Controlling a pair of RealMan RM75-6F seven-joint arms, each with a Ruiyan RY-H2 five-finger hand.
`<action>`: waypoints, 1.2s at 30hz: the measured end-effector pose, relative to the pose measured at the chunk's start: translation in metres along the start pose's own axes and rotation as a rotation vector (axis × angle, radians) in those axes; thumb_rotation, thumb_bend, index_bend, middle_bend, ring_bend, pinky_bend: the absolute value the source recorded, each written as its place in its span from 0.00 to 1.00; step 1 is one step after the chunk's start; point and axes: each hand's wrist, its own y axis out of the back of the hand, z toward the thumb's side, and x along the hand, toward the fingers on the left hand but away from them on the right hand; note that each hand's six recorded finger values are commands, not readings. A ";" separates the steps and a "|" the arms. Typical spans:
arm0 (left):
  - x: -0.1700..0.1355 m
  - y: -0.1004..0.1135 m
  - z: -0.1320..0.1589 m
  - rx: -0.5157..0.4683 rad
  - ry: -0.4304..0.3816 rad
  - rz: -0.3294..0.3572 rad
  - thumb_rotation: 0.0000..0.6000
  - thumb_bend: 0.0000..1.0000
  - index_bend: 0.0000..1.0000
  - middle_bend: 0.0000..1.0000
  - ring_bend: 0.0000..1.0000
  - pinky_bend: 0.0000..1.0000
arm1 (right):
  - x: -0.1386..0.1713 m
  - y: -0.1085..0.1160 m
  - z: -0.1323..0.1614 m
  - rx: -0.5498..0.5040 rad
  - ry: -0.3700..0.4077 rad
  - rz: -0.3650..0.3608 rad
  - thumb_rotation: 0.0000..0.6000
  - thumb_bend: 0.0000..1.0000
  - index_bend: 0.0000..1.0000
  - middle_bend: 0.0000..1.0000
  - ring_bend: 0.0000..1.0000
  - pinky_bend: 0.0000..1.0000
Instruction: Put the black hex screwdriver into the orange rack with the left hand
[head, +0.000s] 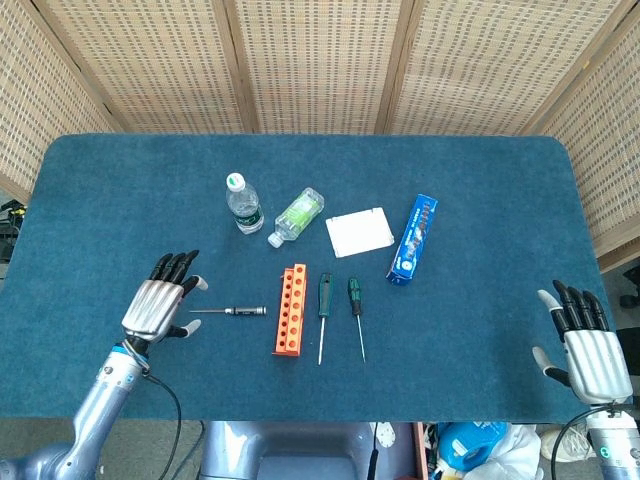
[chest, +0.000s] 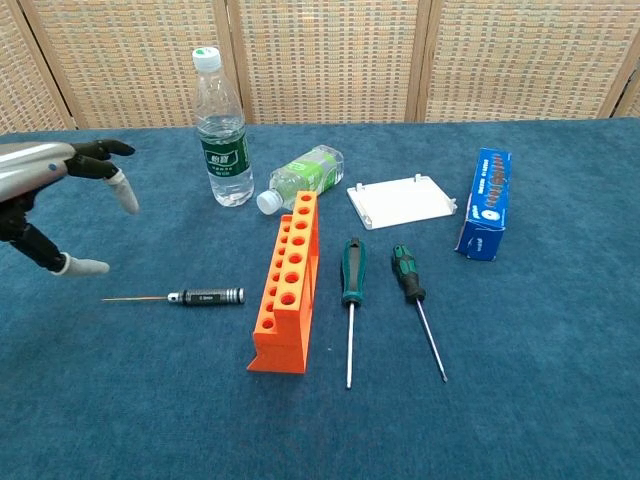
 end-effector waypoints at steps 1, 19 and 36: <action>0.003 -0.002 0.004 0.002 -0.001 -0.008 1.00 0.22 0.37 0.00 0.00 0.00 | 0.000 0.000 -0.001 -0.002 -0.001 -0.001 1.00 0.27 0.08 0.00 0.00 0.00; 0.045 -0.042 0.062 0.033 0.019 -0.116 1.00 0.22 0.43 0.00 0.00 0.00 | -0.001 0.004 -0.007 -0.032 -0.014 -0.007 1.00 0.27 0.08 0.00 0.00 0.00; 0.070 -0.056 0.085 0.081 0.050 -0.117 1.00 0.26 0.45 0.00 0.00 0.00 | -0.001 0.008 -0.012 -0.060 -0.021 -0.016 1.00 0.27 0.08 0.00 0.00 0.00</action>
